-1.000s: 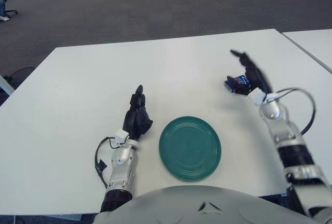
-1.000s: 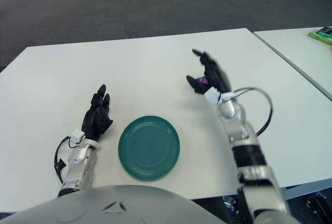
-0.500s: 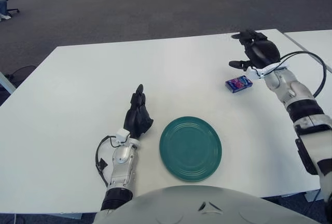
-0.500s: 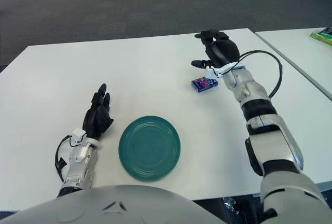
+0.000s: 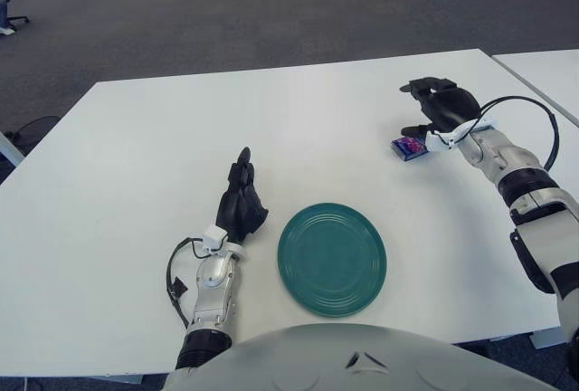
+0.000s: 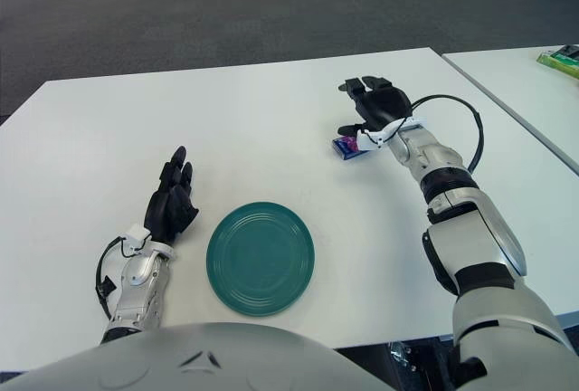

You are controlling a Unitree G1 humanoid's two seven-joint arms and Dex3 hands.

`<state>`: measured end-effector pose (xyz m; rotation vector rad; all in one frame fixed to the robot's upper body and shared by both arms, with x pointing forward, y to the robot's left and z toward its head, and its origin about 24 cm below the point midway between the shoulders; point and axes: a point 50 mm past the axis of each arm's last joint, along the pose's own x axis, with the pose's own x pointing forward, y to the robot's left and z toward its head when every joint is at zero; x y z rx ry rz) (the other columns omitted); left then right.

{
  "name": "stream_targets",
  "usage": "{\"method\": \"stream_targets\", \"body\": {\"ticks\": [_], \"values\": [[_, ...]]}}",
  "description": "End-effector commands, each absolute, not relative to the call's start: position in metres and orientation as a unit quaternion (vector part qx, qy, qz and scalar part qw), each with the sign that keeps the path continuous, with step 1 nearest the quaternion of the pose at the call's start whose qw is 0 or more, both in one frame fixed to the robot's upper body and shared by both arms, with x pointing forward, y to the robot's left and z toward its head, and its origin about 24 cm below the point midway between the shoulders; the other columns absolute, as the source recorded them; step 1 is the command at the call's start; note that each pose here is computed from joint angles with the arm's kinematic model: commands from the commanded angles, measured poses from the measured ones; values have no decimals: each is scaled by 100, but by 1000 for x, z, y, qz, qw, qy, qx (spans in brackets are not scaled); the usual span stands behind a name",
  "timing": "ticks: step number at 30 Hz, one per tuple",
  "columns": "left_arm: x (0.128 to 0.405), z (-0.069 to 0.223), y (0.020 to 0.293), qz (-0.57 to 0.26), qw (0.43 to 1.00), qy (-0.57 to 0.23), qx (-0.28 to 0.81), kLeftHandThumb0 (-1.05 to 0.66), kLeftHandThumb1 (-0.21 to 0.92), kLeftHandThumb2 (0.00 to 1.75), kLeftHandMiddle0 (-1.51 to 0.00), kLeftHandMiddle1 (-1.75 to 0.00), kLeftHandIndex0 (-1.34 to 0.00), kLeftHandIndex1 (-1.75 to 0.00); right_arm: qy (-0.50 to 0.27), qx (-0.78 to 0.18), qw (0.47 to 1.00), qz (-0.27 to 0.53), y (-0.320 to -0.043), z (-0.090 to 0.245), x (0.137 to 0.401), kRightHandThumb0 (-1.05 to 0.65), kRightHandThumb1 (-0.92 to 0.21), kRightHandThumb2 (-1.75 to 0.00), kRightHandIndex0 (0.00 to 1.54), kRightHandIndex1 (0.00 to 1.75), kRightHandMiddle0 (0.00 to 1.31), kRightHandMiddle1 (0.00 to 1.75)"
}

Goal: Put the gum into the plate.

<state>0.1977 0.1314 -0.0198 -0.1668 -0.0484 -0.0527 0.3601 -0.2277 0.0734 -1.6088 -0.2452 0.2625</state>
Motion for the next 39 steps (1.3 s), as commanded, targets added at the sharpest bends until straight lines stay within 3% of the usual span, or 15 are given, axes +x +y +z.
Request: {"method": "stream_targets", "body": {"ticks": [1,14,39], "values": [[163,-59,123,0,989,77,-126,-105,92,101,-7,-1,0,-32,-107,-723,671,125,-221,69,363,-82,-92,-52,36,2,0,64],[162,-57,122,3,988,78,-131,-105,92,103,-9,-1,0,-30,-59,-718,668,186,-221,22,337,-82,-92,-54,37,1,0,57],[161,-56,118,3,987,77,-144,-105,92,102,-9,0,0,-29,17,-719,644,259,-223,-31,299,-83,-92,-60,39,2,0,49]]}}
